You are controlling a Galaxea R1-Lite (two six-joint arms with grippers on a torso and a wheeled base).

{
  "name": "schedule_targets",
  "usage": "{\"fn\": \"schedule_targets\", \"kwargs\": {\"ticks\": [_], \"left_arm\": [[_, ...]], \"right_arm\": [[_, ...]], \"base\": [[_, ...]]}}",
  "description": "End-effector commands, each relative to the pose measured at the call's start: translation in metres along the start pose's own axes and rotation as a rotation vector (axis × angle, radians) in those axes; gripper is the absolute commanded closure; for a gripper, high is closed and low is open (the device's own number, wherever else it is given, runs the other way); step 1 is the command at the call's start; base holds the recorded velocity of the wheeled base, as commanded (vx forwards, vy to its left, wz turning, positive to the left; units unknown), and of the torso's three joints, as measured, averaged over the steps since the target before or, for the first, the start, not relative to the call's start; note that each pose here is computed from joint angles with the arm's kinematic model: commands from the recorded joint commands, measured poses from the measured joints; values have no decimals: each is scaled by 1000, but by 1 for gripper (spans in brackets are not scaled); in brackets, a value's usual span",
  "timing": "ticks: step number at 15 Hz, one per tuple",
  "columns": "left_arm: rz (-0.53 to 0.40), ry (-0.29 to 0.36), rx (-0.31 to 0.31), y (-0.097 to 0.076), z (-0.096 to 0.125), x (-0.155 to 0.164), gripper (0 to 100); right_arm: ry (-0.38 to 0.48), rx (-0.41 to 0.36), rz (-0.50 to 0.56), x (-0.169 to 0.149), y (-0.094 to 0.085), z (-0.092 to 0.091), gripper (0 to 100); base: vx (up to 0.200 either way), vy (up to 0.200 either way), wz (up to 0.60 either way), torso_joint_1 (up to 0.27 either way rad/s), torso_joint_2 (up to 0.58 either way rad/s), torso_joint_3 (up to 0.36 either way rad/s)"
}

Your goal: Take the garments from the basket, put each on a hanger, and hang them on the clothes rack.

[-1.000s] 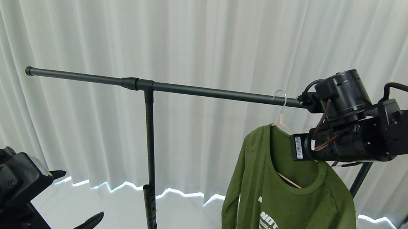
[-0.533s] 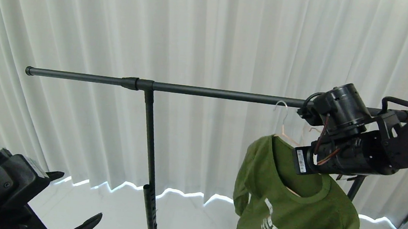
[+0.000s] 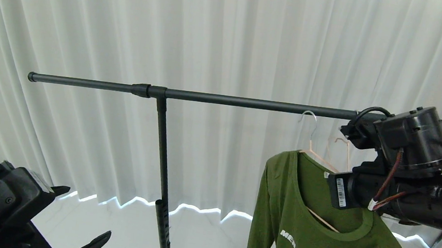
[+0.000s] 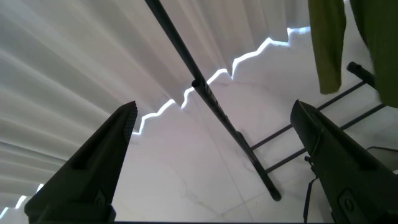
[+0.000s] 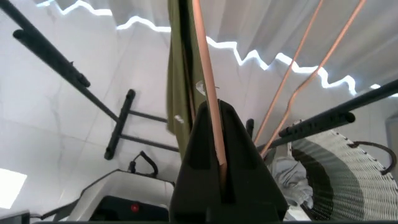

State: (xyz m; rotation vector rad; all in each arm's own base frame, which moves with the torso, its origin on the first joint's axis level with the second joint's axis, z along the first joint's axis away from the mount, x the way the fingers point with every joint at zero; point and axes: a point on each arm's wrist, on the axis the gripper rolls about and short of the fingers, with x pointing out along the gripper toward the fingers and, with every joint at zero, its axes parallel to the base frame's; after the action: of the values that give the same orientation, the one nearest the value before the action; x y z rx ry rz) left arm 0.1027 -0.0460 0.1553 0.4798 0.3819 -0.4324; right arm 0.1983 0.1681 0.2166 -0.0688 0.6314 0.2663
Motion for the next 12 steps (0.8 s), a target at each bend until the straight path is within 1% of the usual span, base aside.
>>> {"fn": "schedule_targets", "kwargs": {"ticks": [1,2,4,5,7,12], "left_arm": [[0,0,0,0,0,0,0],[1,2,-2,0,0,0,0],[2,-1,-2,0,0,0,0],[2,-1,-1,0,0,0,0],[2,-1,1,0,0,0,0],[5,-8,0,1,1,-1,0]], "right_arm": [[-32,9,12,-15,-6,-4,100],[-69,19,23,-18,-9,-11,100],[-122,20,40,-19,-12,-19,100],[-181,20,57,-18,-13,-23,100],[-264,19,77,-14,-11,-22,100],[-328,30,73,1,-10,-11,100]], "base": [[0,0,0,0,0,0],[0,0,0,0,0,0],[0,0,0,0,0,0],[0,0,0,0,0,0],[0,0,0,0,0,0],[0,0,0,0,0,0]]}}
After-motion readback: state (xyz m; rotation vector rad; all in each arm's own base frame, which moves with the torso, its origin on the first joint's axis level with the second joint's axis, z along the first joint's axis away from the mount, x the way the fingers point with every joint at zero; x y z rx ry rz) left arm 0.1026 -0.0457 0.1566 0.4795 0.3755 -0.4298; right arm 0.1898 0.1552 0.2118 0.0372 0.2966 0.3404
